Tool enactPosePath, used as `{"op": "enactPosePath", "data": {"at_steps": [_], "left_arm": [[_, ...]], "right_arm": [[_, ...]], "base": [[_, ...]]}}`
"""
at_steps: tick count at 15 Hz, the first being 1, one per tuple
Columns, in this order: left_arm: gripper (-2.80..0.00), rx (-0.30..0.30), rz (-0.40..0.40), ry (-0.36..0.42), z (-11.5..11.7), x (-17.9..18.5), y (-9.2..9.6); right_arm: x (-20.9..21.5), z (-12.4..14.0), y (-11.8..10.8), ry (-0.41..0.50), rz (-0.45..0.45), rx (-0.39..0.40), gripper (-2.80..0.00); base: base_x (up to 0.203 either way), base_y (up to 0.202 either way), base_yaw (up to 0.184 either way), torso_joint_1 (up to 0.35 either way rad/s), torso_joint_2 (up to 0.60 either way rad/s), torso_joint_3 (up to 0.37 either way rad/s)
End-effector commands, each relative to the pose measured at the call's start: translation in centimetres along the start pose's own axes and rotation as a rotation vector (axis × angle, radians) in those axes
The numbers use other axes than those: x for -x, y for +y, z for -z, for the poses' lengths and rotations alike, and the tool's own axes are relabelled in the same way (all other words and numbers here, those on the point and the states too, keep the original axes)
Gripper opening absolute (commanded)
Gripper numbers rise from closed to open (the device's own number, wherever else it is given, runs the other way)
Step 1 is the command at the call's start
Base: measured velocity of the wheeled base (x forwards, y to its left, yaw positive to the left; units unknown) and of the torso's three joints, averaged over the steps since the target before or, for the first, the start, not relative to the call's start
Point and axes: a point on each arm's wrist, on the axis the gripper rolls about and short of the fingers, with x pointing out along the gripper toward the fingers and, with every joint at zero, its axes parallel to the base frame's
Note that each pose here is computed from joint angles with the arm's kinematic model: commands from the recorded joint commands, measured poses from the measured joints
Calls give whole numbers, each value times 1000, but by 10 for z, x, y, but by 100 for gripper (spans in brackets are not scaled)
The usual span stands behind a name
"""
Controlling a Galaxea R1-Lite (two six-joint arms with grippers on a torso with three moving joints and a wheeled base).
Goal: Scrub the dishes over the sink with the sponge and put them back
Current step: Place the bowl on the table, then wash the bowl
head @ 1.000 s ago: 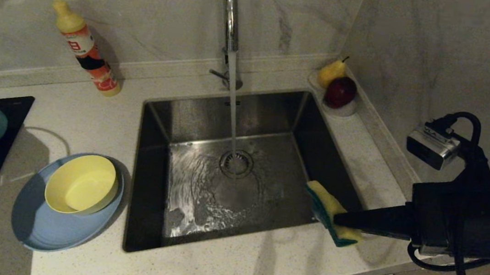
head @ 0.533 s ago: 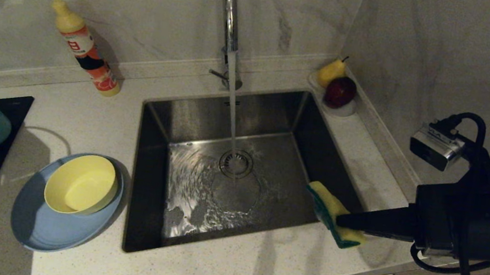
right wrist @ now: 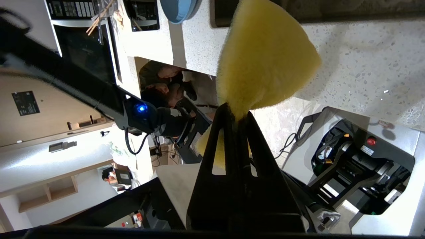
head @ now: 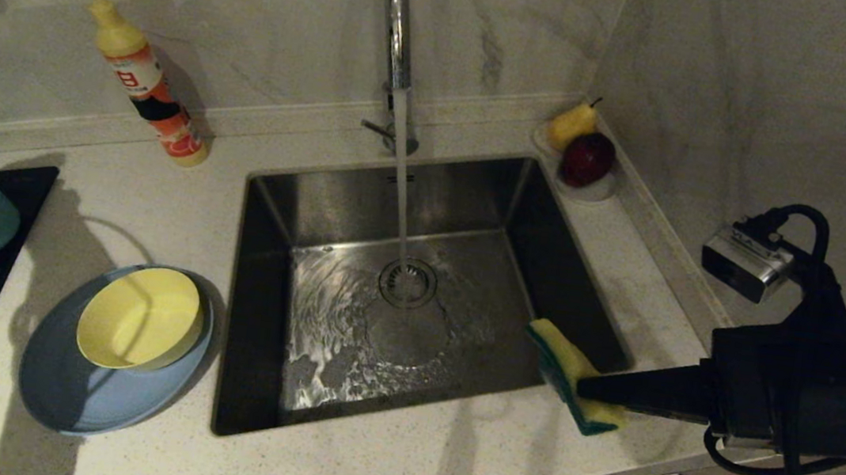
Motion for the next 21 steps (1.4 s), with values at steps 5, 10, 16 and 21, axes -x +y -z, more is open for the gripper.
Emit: {"op": "enactPosePath", "data": {"at_steps": [5, 10, 16, 21], "left_arm": [[-280, -482, 141, 88, 75, 111, -32], [-280, -805, 129, 378, 151, 113, -16], [0, -912, -26, 506, 175, 63, 6], [0, -952, -167, 520, 182, 28, 22]], "right_arm": [[-6, 0, -4, 11, 9, -14, -280], [-2, 1, -5, 3, 20, -26, -280], [-6, 4, -12, 20, 40, -46, -280], [-4, 1, -11, 6, 42, -45, -280]], "base": [[0, 0, 0, 0, 0, 0], [0, 0, 0, 0, 0, 0], [0, 0, 0, 0, 0, 0], [0, 0, 0, 0, 0, 0]]}}
